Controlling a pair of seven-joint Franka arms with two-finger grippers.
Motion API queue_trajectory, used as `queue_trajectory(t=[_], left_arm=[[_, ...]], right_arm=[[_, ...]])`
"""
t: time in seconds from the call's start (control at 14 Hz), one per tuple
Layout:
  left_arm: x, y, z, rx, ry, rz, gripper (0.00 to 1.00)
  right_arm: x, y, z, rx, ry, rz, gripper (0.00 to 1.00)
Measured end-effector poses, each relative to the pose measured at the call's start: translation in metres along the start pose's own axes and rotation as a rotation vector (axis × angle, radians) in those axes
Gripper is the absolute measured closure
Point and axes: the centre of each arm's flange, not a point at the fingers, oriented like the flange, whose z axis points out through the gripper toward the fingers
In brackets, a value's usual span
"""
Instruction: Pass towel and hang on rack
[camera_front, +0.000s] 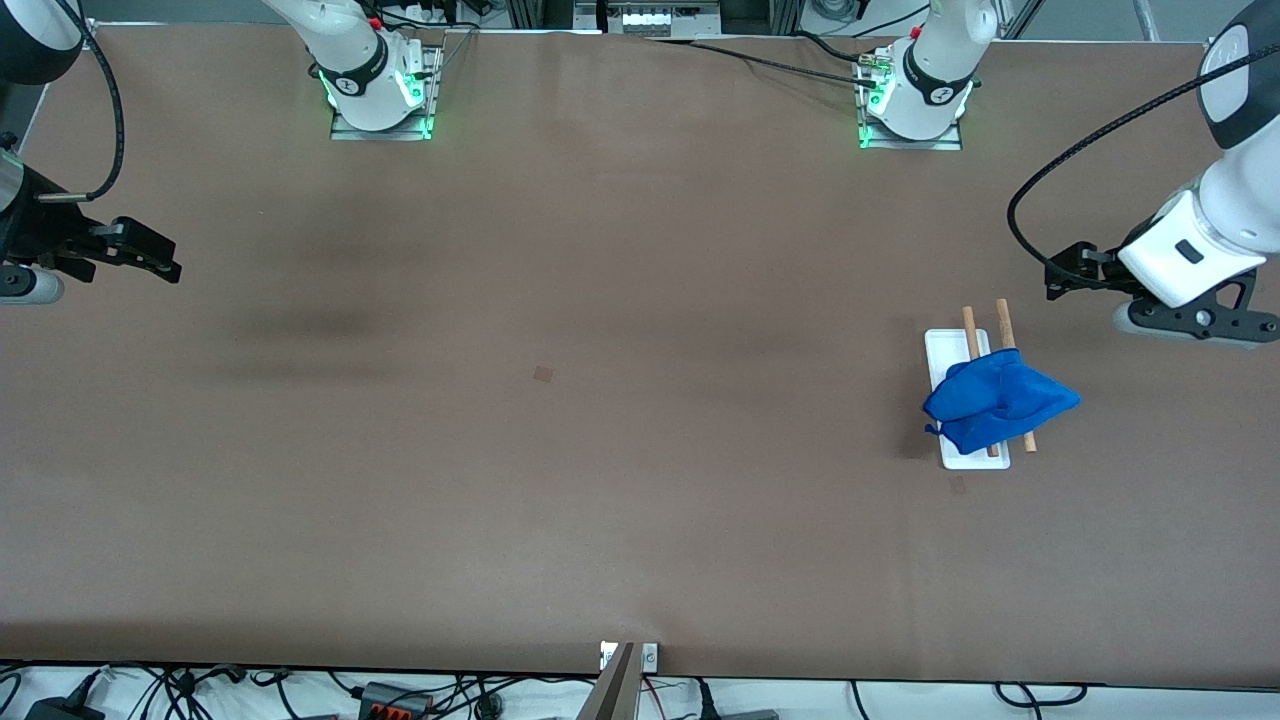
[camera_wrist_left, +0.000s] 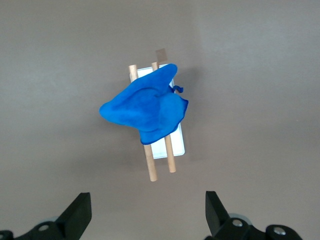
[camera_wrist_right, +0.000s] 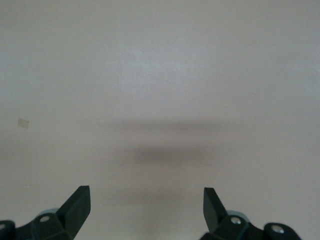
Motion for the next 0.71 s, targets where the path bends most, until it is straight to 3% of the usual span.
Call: queue_trajectory(t=[0.71], left_arm=[[-0.025,0.005,-0.009,-0.012,0.032,-0.011,0.0]], right_arm=[[0.001,-0.002,-0.001,0.0,0.008,-0.004,0.0]])
